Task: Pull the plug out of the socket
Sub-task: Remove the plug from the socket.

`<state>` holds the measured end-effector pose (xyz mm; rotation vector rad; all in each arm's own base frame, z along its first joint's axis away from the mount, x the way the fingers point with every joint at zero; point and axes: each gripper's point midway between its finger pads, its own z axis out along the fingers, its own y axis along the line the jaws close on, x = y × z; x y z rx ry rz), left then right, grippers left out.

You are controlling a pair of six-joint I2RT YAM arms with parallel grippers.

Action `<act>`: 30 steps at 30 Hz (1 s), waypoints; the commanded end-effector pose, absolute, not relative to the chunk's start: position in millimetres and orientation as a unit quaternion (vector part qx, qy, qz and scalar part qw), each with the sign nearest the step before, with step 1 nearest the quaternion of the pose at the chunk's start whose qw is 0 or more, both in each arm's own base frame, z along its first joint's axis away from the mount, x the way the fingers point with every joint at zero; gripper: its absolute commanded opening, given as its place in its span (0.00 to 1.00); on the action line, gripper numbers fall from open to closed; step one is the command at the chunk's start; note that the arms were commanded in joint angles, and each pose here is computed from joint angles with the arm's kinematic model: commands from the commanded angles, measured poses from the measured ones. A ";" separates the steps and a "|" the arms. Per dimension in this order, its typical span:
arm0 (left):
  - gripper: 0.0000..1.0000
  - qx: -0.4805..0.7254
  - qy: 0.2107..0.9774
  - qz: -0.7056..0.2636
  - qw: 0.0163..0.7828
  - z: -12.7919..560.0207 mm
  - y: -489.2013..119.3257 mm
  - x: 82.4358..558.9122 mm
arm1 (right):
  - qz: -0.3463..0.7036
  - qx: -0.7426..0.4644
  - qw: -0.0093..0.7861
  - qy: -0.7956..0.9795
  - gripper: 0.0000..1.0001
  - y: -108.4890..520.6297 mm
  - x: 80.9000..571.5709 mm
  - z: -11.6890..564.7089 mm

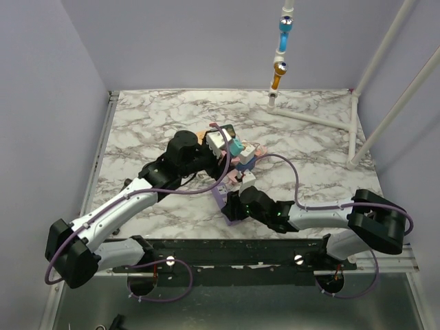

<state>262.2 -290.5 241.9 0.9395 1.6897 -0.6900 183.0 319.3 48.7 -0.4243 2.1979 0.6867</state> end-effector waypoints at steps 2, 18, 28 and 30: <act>0.00 0.456 0.653 -0.329 0.508 276.8 -283.2 216.7 | 0.204 -0.157 0.424 0.868 0.30 306.6 204.4 51.8; 0.00 0.526 0.629 -0.306 0.484 230.8 -258.1 173.7 | 0.357 -0.166 0.468 0.791 0.92 265.7 155.2 200.8; 0.00 0.541 0.628 -0.268 0.490 216.8 -262.0 175.3 | 0.423 -0.163 0.459 0.764 0.95 294.7 150.2 247.3; 0.00 0.544 0.626 -0.264 0.492 215.3 -262.3 174.6 | 0.425 -0.156 0.461 0.763 0.95 301.3 154.9 250.7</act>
